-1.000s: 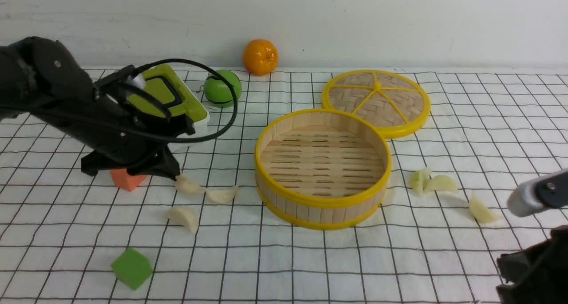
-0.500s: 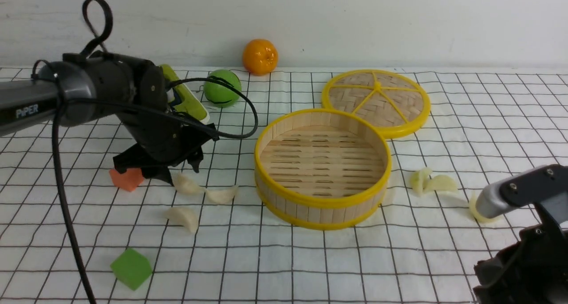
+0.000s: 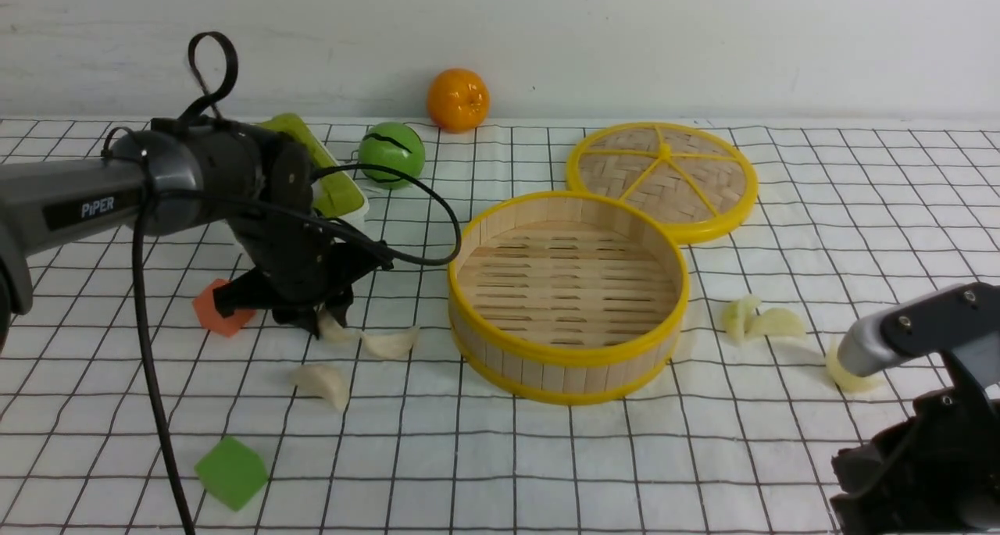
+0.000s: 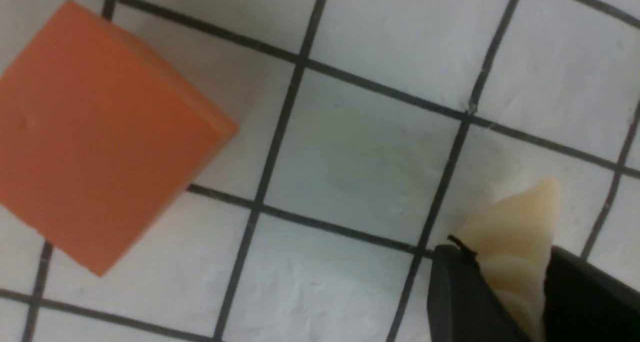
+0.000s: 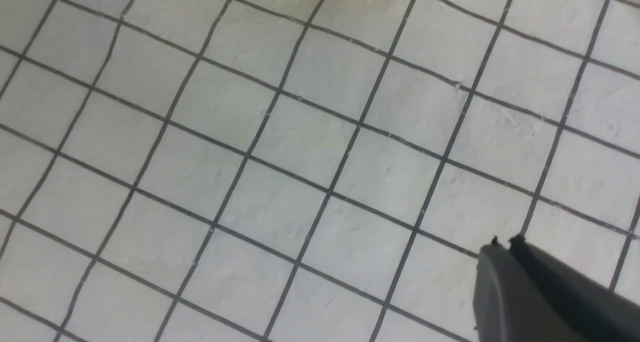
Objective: Put the dumplings into the steamer on the table with the white tablecloth.
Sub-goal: 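Reach for and grasp a dumpling on the table with the left gripper, then place the dumpling into the bamboo steamer basket with the left gripper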
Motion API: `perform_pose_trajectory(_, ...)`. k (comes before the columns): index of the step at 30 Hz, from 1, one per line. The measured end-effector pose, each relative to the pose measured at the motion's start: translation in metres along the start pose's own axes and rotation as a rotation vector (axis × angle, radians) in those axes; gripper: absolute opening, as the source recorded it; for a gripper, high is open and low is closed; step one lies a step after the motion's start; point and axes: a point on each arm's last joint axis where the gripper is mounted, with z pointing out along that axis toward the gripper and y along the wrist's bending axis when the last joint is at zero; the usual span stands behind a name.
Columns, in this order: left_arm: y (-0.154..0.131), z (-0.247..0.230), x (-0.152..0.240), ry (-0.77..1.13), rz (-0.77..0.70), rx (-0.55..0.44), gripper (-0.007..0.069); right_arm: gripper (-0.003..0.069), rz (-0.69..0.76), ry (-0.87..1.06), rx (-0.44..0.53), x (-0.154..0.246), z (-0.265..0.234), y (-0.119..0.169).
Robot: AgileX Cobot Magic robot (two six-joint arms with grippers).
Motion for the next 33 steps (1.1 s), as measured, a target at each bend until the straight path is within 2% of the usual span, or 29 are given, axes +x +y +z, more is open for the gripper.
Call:
perform_pose_trajectory(3, -0.008, -0.015, -0.011, 0.006, 0.059, 0.017, 0.0177, 0.0013, 0.0, -0.003, 0.0, 0.0, 0.0, 0.0)
perform_pose_trajectory(10, -0.052, -0.071, -0.036, -0.043, 0.272, 0.189, 0.0177, 0.0015, 0.0, -0.013, 0.002, -0.002, 0.001, 0.0)
perform_pose_trajectory(13, -0.098, -0.093, -0.029, -0.07, 0.413, 0.322, 0.0177, 0.0018, 0.005, 0.006, 0.003, -0.002, 0.007, -0.001)
perform_pose_trajectory(14, -0.1, -0.092, -0.028, -0.07, 0.422, 0.325, 0.0177, 0.0018, 0.005, 0.006, 0.003, -0.002, 0.007, -0.001)
perform_pose_trajectory(15, -0.117, -0.086, -0.022, -0.064, 0.459, 0.355, 0.0177, 0.002, 0.011, 0.015, 0.001, -0.002, 0.009, -0.001)
perform_pose_trajectory(17, -0.133, -0.078, -0.015, -0.064, 0.49, 0.375, 0.0177, 0.002, 0.018, 0.021, -0.002, -0.002, 0.011, -0.001)
perform_pose_trajectory(22, -0.159, -0.033, -0.006, -0.055, 0.516, 0.35, 0.0177, 0.0024, 0.018, 0.02, -0.002, -0.002, 0.011, -0.001)
perform_pose_trajectory(27, -0.155, 0.005, -0.002, -0.036, 0.516, 0.241, 0.0177, 0.0027, 0.022, 0.02, -0.006, -0.002, 0.011, 0.0)
perform_pose_trajectory(31, -0.154, 0.007, -0.004, -0.056, 0.52, 0.219, 0.0184, 0.003, 0.027, 0.018, -0.007, -0.002, 0.011, 0.0)
perform_pose_trajectory(33, -0.154, 0.007, -0.004, -0.055, 0.518, 0.219, 0.0227, 0.0031, 0.028, 0.018, -0.007, -0.002, 0.011, 0.0)
